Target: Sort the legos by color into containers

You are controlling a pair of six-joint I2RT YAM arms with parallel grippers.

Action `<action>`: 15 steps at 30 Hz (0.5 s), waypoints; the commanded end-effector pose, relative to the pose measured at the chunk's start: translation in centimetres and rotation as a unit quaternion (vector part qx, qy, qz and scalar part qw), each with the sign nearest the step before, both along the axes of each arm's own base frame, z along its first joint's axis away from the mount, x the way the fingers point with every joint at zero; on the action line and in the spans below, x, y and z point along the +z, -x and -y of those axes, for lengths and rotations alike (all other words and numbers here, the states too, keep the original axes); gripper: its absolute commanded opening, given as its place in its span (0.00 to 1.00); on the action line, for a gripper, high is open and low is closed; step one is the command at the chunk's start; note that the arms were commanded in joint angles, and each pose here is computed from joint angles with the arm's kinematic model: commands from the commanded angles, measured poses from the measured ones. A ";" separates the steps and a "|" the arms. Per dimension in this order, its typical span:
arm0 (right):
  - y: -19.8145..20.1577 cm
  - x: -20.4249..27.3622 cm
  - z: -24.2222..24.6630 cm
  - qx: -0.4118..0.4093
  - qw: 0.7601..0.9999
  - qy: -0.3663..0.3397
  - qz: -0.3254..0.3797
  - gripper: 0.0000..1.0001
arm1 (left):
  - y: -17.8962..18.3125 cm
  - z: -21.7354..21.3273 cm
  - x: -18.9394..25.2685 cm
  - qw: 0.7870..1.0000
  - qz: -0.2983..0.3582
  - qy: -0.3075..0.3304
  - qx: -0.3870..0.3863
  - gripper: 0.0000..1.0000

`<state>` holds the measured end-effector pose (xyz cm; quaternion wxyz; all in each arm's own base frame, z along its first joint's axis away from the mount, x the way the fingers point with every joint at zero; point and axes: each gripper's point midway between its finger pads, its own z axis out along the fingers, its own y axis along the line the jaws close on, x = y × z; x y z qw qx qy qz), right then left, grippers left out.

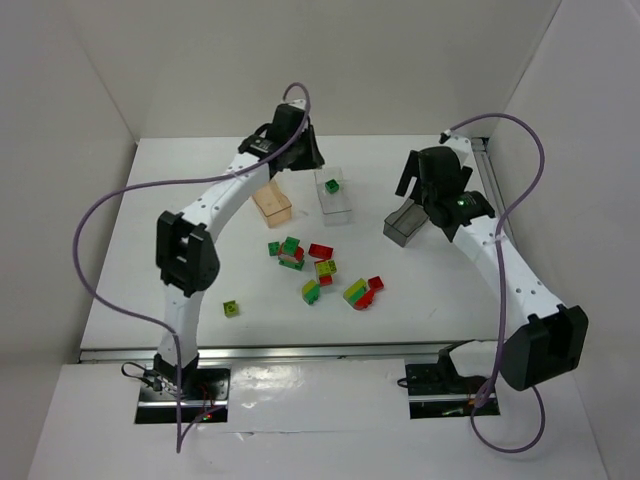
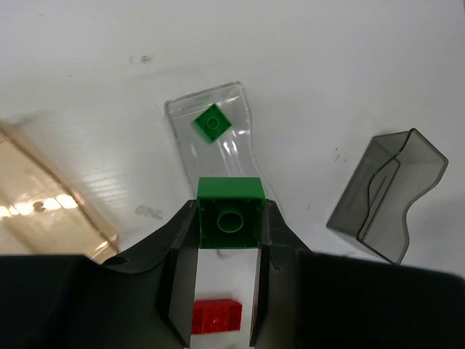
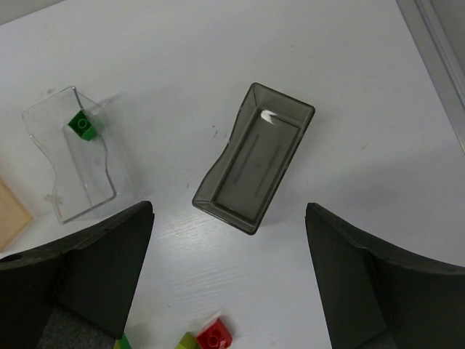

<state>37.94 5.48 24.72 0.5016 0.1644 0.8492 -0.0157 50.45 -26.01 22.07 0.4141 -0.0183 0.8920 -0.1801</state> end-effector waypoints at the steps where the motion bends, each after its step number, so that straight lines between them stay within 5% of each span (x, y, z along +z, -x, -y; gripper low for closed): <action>1: 1.6 0.9 1.7 -0.023 1.000 0.006 0.001 0.92 | -1.6 2.2 -3.7 0.998 -0.038 -0.010 -0.044 0.21; 7: 2.8 1.6 2.4 -0.027 1.000 0.005 0.006 0.94 | -3.1 5.3 -6.2 0.996 -0.055 0.028 -0.065 0.30; 8: 2.8 1.6 2.4 -0.027 1.000 0.005 0.006 0.94 | -3.2 5.5 -6.7 0.996 -0.057 0.031 -0.069 0.48; 12: 2.7 0.7 2.1 -0.020 1.000 -0.005 -0.006 0.94 | -3.0 6.0 -7.6 0.994 -0.070 0.039 -0.077 0.84; 15: 2.3 -0.5 0.6 0.016 0.999 -0.021 -0.019 0.94 | -1.9 6.2 -6.0 0.993 -0.061 0.046 -0.086 0.90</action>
